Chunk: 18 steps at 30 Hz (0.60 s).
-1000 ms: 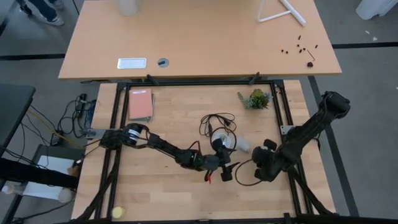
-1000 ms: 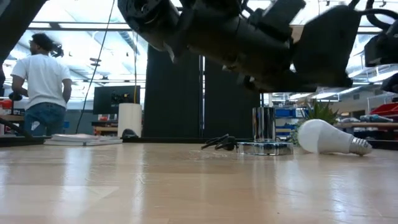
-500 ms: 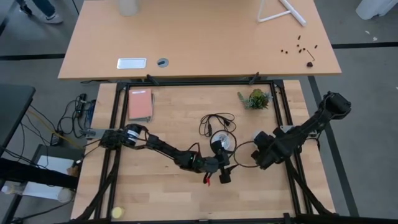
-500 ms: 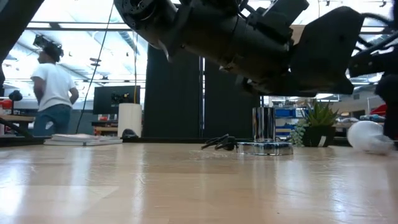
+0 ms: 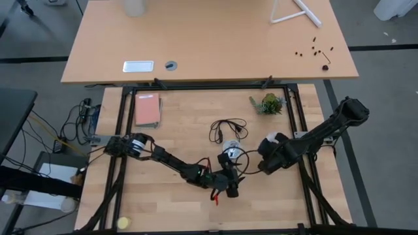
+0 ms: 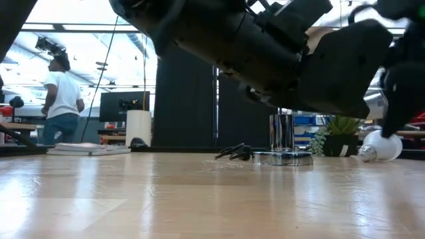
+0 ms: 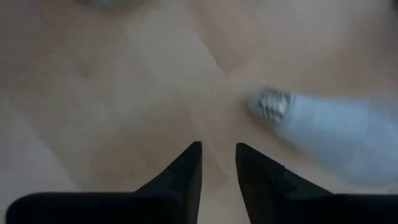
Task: Screw lightbulb
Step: Insert the white lightbulb into the silver lamp
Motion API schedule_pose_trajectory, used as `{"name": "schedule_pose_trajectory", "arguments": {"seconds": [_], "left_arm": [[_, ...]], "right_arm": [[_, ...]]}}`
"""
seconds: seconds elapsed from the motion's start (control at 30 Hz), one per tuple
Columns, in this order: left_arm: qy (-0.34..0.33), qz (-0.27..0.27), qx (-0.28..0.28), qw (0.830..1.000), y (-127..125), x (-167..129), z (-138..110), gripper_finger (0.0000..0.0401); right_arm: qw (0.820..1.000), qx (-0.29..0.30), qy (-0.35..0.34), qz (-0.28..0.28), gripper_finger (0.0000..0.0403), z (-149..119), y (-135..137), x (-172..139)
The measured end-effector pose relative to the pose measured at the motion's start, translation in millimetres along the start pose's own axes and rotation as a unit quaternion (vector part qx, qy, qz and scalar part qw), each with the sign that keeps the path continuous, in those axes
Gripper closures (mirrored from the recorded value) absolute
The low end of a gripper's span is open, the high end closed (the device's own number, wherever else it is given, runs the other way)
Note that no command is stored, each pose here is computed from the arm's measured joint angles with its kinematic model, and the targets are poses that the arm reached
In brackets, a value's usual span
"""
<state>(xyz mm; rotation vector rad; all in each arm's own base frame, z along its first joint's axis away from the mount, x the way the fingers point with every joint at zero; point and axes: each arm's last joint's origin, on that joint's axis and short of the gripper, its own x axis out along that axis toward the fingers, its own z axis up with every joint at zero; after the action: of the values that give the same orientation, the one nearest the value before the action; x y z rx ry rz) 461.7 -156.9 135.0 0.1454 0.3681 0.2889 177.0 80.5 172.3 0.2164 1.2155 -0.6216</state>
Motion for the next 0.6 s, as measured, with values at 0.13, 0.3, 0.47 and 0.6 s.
{"name": "schedule_pose_trajectory", "arguments": {"seconds": [0.13, 0.3, 0.47, 0.6], "left_arm": [[0.000, -0.004, -0.024, 1.000, -2.8, -1.9, -0.3, 0.0123], [0.000, -0.006, -0.037, 0.999, -4.6, -3.2, -0.3, 0.0123], [-0.002, -0.011, -0.036, 0.999, -8.9, -6.3, -0.4, 0.0123], [-0.003, -0.012, -0.037, 0.999, -9.6, -6.9, -0.1, 0.0123]], "right_arm": [[0.995, -0.101, 0.003, -0.006, 0.0290, 12.3, 0.1, -14.1], [0.987, -0.131, 0.062, -0.065, 0.0257, 25.2, -18.3, -29.2], [0.981, -0.029, 0.093, -0.168, 0.0234, 37.7, -47.9, -28.9], [0.976, 0.027, 0.093, -0.197, 0.0239, 49.6, -63.1, -22.3]]}}
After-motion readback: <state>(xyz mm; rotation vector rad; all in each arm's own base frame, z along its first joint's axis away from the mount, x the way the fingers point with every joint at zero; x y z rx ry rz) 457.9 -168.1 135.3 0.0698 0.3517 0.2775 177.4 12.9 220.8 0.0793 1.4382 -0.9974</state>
